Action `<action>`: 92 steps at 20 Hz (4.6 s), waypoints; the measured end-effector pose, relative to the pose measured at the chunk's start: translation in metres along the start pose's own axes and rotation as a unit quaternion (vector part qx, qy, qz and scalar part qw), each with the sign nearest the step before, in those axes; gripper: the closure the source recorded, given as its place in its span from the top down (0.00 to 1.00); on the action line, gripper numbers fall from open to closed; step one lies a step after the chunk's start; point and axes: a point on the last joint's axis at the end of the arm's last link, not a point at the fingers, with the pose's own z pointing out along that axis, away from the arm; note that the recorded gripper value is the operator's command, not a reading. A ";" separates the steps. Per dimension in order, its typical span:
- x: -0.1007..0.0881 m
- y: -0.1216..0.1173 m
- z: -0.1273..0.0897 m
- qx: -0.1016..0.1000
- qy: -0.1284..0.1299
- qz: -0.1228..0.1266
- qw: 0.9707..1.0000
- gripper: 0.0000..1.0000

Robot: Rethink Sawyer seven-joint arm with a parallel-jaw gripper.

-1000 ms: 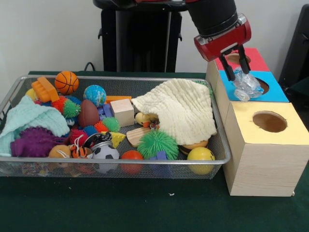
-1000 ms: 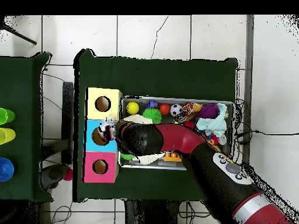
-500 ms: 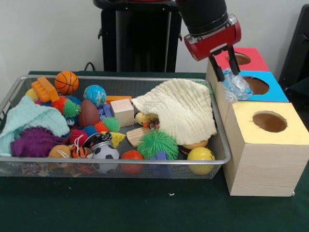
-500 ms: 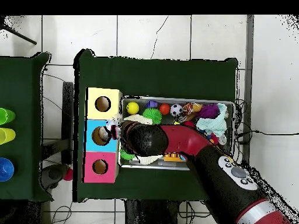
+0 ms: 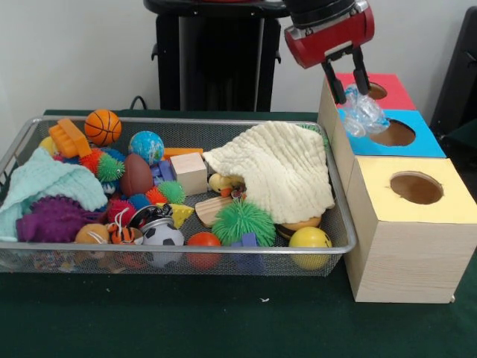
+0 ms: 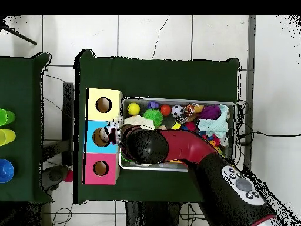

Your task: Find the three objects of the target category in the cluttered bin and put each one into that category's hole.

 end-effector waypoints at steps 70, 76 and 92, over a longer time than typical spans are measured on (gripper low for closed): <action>0.057 0.053 0.057 0.012 0.017 0.014 1.000 0.00; 0.055 0.055 0.060 0.017 0.014 0.021 1.000 0.00; 0.057 0.061 0.072 0.022 0.012 0.021 0.999 1.00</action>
